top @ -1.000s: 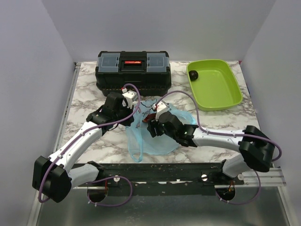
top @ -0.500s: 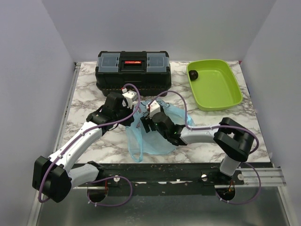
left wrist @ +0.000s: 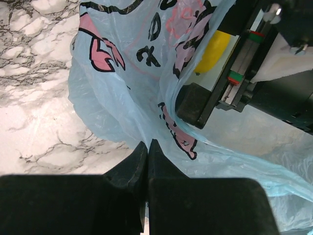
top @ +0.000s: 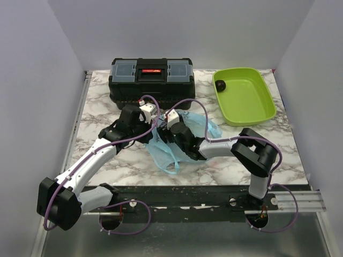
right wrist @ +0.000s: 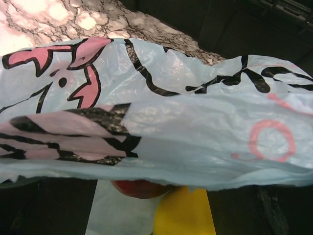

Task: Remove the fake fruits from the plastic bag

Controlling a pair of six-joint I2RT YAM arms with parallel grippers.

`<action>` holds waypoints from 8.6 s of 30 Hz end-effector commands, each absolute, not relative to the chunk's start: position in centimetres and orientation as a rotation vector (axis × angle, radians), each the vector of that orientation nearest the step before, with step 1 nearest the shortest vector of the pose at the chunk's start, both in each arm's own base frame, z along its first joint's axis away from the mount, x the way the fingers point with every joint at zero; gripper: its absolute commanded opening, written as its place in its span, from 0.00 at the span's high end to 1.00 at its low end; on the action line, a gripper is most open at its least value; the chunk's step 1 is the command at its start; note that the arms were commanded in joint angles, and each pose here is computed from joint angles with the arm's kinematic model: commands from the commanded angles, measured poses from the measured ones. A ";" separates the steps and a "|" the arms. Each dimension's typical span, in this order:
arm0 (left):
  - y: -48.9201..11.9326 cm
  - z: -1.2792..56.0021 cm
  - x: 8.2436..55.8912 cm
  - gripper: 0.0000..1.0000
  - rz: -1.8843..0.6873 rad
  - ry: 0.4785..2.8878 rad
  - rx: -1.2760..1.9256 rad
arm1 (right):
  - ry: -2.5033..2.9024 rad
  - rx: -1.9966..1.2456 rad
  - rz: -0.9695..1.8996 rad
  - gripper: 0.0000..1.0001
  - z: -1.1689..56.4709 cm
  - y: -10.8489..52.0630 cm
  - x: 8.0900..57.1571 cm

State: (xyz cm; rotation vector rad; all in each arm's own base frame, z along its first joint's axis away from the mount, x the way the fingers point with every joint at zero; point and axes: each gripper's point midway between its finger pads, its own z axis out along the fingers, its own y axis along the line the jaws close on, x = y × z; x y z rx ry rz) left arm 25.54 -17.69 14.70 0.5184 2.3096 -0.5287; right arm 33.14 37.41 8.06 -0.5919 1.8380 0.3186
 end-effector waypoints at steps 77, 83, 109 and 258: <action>-17.7 15.4 26.2 1.00 -0.531 2.309 0.501 | 1.833 -0.630 0.317 0.02 7.8 40.1 35.7; -17.6 15.5 26.2 1.00 -0.524 2.309 0.500 | 1.882 -0.653 0.309 0.12 4.7 40.4 35.6; -17.4 15.1 26.4 1.00 -0.509 2.321 0.491 | 1.888 -0.451 0.507 0.81 10.7 35.3 30.5; -16.8 13.8 26.8 1.00 -0.440 2.424 0.474 | 1.978 0.664 0.172 0.93 9.1 -1.4 58.0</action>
